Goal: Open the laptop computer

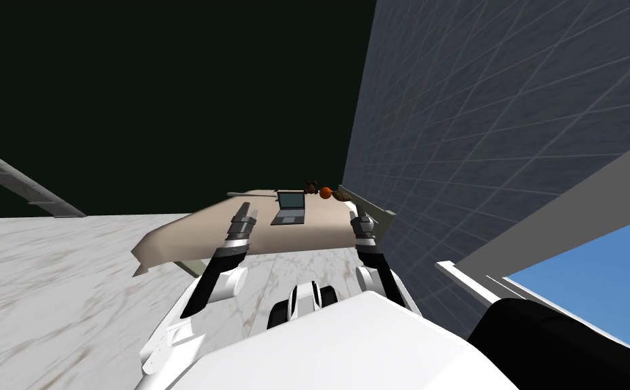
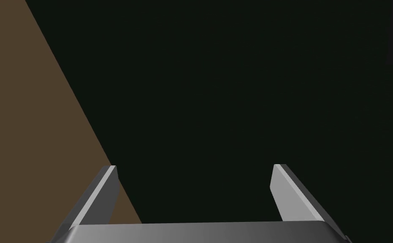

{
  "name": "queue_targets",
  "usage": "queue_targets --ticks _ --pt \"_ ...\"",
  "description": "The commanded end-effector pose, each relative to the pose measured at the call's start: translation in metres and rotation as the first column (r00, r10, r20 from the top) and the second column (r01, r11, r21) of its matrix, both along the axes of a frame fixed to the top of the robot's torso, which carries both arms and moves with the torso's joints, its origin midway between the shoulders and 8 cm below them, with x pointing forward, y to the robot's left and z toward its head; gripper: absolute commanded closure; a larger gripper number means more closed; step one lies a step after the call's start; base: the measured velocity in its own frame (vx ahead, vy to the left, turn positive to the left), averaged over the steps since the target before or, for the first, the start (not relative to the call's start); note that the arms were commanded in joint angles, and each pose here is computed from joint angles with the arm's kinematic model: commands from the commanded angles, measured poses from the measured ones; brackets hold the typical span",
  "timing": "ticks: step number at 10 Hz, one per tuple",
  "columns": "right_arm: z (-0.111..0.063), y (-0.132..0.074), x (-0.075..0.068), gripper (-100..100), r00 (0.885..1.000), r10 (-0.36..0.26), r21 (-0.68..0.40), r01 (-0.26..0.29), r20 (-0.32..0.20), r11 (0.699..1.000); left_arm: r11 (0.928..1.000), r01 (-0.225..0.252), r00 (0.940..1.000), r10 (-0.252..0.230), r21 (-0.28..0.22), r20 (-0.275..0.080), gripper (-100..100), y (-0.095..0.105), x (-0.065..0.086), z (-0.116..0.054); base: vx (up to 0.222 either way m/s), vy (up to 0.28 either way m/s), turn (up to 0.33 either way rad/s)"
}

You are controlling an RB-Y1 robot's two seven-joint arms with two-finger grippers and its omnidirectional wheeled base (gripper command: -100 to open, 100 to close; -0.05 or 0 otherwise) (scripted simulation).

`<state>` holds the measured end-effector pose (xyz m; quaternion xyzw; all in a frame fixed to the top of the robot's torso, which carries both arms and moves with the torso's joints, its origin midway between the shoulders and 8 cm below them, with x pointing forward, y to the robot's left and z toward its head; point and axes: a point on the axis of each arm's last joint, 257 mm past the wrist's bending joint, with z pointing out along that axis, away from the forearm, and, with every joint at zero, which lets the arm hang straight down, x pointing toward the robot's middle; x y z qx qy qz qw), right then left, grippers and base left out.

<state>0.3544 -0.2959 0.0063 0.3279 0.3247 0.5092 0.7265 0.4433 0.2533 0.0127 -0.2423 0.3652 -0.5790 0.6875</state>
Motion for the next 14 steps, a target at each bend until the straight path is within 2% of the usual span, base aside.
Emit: queue_targets --ticks 1,2,3,4,5,6,7,8,9,10,11,12,13,14 --pt "0.000 0.000 0.000 0 1.000 0.000 0.000 0.000 0.000 1.000 0.9997 0.001 1.0000 -0.001 0.025 -0.005 -100 -0.003 0.017 -0.002 -0.005 0.027 -0.051" --pt "0.000 0.000 0.000 0 1.000 0.000 0.000 0.000 0.000 1.000 0.9989 0.000 1.0000 0.000 0.048 -0.007 -100 -0.005 0.029 -0.002 -0.008 0.036 -0.102" --pt "0.000 0.000 0.000 0 1.000 0.000 0.000 0.000 0.000 1.000 0.9989 0.000 1.0000 0.000 0.047 -0.009 -100 -0.005 0.030 -0.003 -0.006 0.033 -0.056" --pt "0.000 0.000 0.000 0 1.000 0.000 0.000 0.000 0.000 1.000 0.9975 -0.002 1.0000 0.002 0.070 -0.008 -100 -0.006 0.042 -0.001 -0.006 0.033 -0.087" --pt "0.000 0.000 0.000 0 1.000 0.000 0.000 0.000 0.000 1.000 0.9975 -0.003 0.9999 0.004 0.070 -0.015 -100 -0.006 0.045 -0.004 -0.002 0.032 -0.047" --pt "0.000 0.000 0.000 0 1.000 0.000 0.000 0.000 0.000 1.000 0.9957 -0.007 0.9999 0.009 0.093 -0.015 -100 -0.006 0.055 -0.003 0.001 0.037 -0.089" --pt "0.000 0.000 0.000 0 1.000 0.000 0.000 0.000 0.000 1.000 0.9957 -0.007 0.9997 0.009 0.093 -0.021 -100 -0.006 0.059 -0.006 -0.001 0.032 -0.061" --pt "0.000 0.000 0.000 0 1.000 0.000 0.000 0.000 0.000 1.000 0.9932 -0.013 0.9997 0.015 0.115 -0.021 -100 -0.006 0.072 -0.003 -0.002 0.037 -0.092" --pt "0.000 0.000 0.000 0 1.000 0.000 0.000 0.000 0.000 1.000 0.9932 -0.014 0.9994 0.017 0.115 -0.029 -100 -0.005 0.074 -0.006 0.000 0.032 -0.057" --pt "0.000 0.000 0.000 0 1.000 0.000 0.000 0.000 0.000 1.000 0.9902 -0.020 0.9994 0.024 0.138 -0.023 -100 -0.006 0.085 -0.001 -0.003 0.032 -0.097" --pt "0.000 0.000 0.000 0 1.000 0.000 0.000 0.000 0.000 1.000 0.9902 -0.022 0.9989 0.028 0.138 -0.037 -100 -0.004 0.089 -0.007 0.001 0.030 -0.049" --pt "0.000 0.000 0.000 0 1.000 0.000 0.000 0.000 0.000 1.000 0.9866 -0.031 0.9987 0.037 0.160 -0.034 -100 -0.003 0.101 -0.003 0.007 0.035 -0.080" --pt "0.000 0.000 0.000 0 1.000 0.000 0.000 0.000 0.000 1.000 0.9865 -0.032 0.9981 0.040 0.160 -0.047 -100 -0.001 0.104 -0.008 0.005 0.031 -0.057" --pt "0.000 0.000 0.000 0 1.000 0.000 0.000 0.000 0.000 1.000 0.9824 -0.042 0.9978 0.051 0.182 -0.042 -100 0.000 0.116 -0.002 0.008 0.032 -0.100"
